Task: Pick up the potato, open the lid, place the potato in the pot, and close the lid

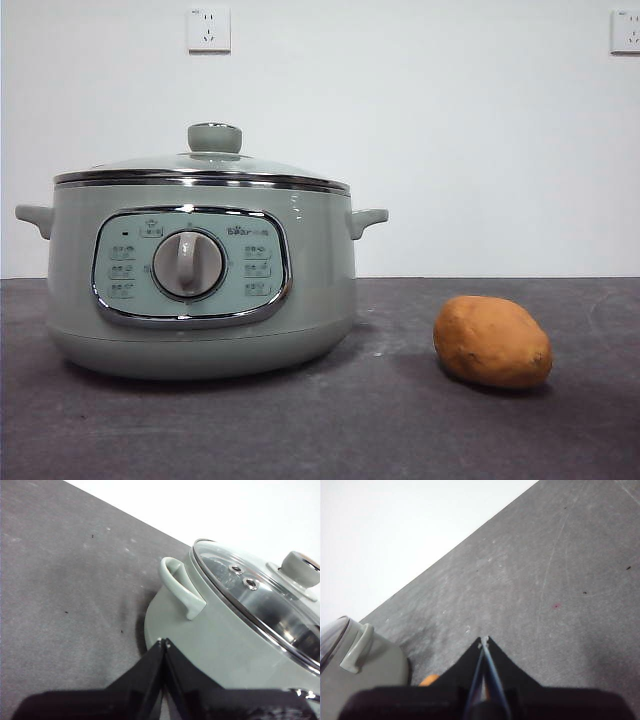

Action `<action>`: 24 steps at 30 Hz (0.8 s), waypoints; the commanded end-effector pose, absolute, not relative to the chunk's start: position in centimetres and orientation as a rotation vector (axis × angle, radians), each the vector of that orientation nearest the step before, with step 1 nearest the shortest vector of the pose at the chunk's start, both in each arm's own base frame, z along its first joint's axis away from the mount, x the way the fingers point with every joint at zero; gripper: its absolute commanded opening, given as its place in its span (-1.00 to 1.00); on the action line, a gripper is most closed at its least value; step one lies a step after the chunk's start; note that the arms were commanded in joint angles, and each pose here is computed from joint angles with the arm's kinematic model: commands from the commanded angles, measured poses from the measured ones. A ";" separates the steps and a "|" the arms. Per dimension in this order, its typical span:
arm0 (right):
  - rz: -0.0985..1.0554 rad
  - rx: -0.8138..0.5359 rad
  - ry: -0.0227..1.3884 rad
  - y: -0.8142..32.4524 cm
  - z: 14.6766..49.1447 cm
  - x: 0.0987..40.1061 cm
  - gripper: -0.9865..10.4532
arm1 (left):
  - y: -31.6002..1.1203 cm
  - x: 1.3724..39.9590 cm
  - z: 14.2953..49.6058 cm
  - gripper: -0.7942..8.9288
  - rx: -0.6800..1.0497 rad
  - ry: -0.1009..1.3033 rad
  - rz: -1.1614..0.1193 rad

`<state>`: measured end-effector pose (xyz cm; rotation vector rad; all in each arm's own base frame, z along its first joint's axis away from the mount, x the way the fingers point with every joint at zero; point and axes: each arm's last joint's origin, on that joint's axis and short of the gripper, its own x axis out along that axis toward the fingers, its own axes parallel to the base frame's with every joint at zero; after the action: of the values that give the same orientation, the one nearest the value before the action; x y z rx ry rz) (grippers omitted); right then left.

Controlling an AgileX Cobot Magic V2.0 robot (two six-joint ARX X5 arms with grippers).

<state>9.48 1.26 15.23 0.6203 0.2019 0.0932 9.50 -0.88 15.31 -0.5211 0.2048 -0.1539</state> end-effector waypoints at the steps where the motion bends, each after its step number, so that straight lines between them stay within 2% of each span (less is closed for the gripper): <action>1: 0.097 0.637 0.218 1.3 14.9 9.5 -0.86 | -0.9 9.6 15.1 -0.84 -0.533 0.195 -0.160; 10: 0.128 0.585 0.204 1.3 17.6 9.2 -0.86 | -1.1 9.2 17.3 -0.85 -0.523 0.169 -0.251; 19: 0.191 0.388 0.254 1.6 22.4 10.1 -0.86 | -1.2 8.9 22.6 -0.85 -0.351 0.206 -0.281; 24: 0.259 0.336 0.297 2.0 24.9 11.5 -0.86 | -1.4 10.0 26.0 -0.85 -0.265 0.268 -0.336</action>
<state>11.28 1.89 24.54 0.3774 0.2984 0.2401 9.80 -1.34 25.59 -0.3262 0.2713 -0.3197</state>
